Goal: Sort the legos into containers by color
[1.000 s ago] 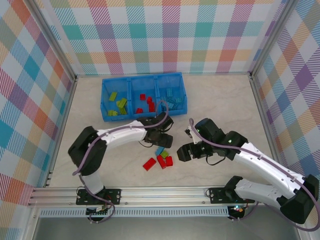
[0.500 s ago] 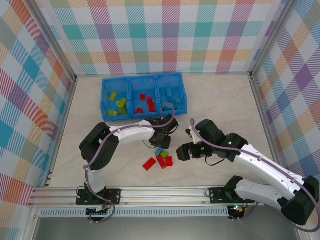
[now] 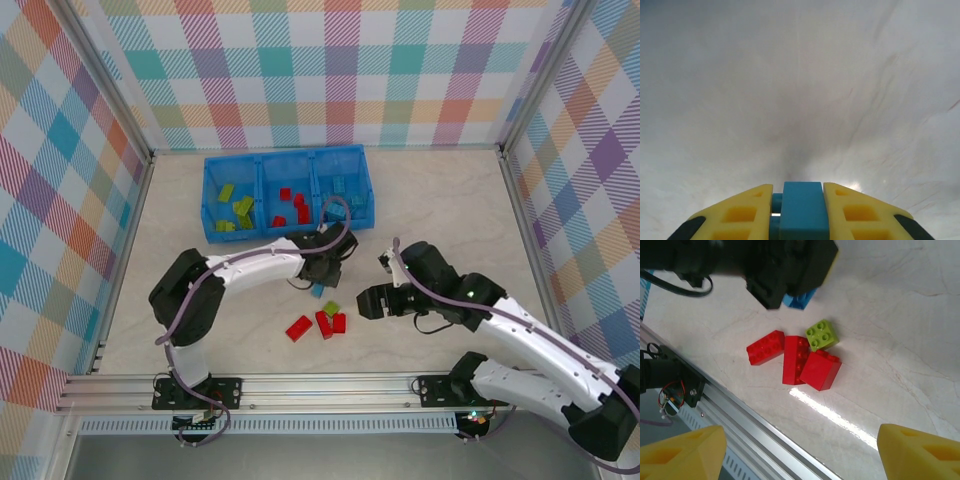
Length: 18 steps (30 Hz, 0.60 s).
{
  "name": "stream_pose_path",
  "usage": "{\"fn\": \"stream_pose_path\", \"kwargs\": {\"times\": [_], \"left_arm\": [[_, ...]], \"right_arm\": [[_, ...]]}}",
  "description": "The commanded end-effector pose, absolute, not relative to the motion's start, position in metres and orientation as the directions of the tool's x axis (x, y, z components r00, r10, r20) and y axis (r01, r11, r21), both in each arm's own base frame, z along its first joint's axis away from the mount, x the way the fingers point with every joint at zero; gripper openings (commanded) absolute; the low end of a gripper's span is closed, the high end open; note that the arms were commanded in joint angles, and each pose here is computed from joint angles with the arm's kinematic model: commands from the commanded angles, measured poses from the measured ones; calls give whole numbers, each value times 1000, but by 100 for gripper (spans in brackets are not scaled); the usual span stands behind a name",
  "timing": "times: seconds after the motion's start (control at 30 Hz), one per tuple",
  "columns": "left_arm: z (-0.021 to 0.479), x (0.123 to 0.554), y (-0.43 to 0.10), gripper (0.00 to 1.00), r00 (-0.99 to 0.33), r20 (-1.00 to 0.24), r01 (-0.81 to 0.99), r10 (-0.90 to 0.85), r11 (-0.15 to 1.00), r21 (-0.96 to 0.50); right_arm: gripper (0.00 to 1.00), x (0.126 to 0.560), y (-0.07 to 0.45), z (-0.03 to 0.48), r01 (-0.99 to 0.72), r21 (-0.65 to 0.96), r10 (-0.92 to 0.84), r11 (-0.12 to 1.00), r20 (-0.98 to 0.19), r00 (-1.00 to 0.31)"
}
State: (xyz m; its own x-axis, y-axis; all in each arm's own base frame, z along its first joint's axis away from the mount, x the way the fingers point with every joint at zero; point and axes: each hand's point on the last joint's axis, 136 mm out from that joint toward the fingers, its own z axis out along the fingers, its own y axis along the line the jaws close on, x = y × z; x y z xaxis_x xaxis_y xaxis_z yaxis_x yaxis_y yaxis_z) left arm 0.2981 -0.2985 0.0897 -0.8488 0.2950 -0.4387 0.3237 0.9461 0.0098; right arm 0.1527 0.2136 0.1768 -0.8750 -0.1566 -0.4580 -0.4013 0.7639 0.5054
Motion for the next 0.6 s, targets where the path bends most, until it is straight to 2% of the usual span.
{"fn": "stream_pose_path", "kwargs": {"times": [0.0,0.1,0.17,0.27,0.37,0.57], "left_arm": [[190,344,-309,15,-659,-700,309,274,948,80],[225,381,-313,16,-554,-805,264,212,962,71],[237,414,-309,14,-518,-847,208,121,978,13],[238,461,-310,10,-494,-868,171,39,984,-53],[236,494,-327,9,-434,-901,207,23,975,-76],[230,532,-347,21,-410,-912,222,-24,967,-126]], "right_arm": [[80,161,207,184,-374,500,-87,781,-507,-858],[81,162,203,189,-367,501,-63,784,-524,-850],[81,161,202,191,-362,508,-53,782,-525,-849],[81,158,200,192,-355,518,-45,779,-518,-854],[81,156,198,194,-346,527,-31,776,-516,-856],[81,153,191,196,-330,532,-6,780,-521,-853]]}}
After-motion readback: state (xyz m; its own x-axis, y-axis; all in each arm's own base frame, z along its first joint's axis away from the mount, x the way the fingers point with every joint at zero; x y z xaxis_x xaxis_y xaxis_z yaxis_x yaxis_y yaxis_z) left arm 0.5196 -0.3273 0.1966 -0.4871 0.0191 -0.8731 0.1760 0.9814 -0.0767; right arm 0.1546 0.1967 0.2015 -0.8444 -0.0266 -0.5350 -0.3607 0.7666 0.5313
